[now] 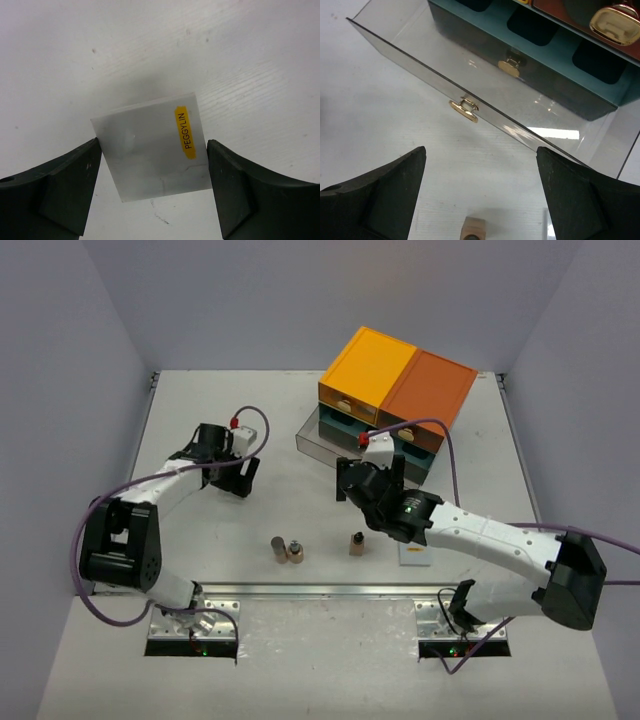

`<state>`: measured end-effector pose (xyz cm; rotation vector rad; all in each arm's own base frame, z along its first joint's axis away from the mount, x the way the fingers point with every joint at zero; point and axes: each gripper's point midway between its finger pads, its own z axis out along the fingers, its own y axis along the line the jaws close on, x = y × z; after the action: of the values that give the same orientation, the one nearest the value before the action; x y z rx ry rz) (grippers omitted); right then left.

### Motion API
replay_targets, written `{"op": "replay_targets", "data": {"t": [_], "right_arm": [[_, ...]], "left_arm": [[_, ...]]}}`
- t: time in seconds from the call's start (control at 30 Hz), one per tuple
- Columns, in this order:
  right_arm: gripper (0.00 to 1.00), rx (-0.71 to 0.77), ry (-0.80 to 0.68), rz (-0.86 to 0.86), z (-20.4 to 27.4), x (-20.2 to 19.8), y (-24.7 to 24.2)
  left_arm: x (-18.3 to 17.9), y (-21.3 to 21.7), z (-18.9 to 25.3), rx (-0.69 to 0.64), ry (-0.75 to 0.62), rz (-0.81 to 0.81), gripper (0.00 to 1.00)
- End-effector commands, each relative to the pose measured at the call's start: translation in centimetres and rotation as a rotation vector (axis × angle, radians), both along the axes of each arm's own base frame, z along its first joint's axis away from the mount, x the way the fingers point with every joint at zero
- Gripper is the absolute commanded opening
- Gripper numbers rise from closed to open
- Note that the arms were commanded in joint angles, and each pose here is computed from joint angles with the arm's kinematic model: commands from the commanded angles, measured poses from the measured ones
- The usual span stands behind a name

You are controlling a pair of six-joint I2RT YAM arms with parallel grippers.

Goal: Organize the makeup

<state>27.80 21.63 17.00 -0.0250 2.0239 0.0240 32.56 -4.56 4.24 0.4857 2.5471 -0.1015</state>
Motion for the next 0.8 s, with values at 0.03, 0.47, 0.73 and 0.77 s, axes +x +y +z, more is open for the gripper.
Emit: {"op": "replay_targets", "data": {"t": [0.03,0.47,0.73,0.77], "right_arm": [[0.91,0.039,0.003,0.162,1.9,-1.5,1.0],[0.91,0.129,-0.117,-0.009,4.4,-3.8,-7.0],[0.91,0.159,-0.142,-0.063,4.1,-4.7,-9.4],[0.91,0.159,-0.144,-0.067,4.1,-4.7,-9.5]], "left_arm": [[3.4,-2.7,12.6,-0.134,-0.276,-0.069,0.0],[6.5,-22.8,25.6,-0.167,-0.555,-0.393,0.0],[9.4,-26.9,24.2,-0.132,-0.612,-0.407,0.0],[9.6,-27.1,23.5,-0.135,-0.614,-0.403,0.0]]}}
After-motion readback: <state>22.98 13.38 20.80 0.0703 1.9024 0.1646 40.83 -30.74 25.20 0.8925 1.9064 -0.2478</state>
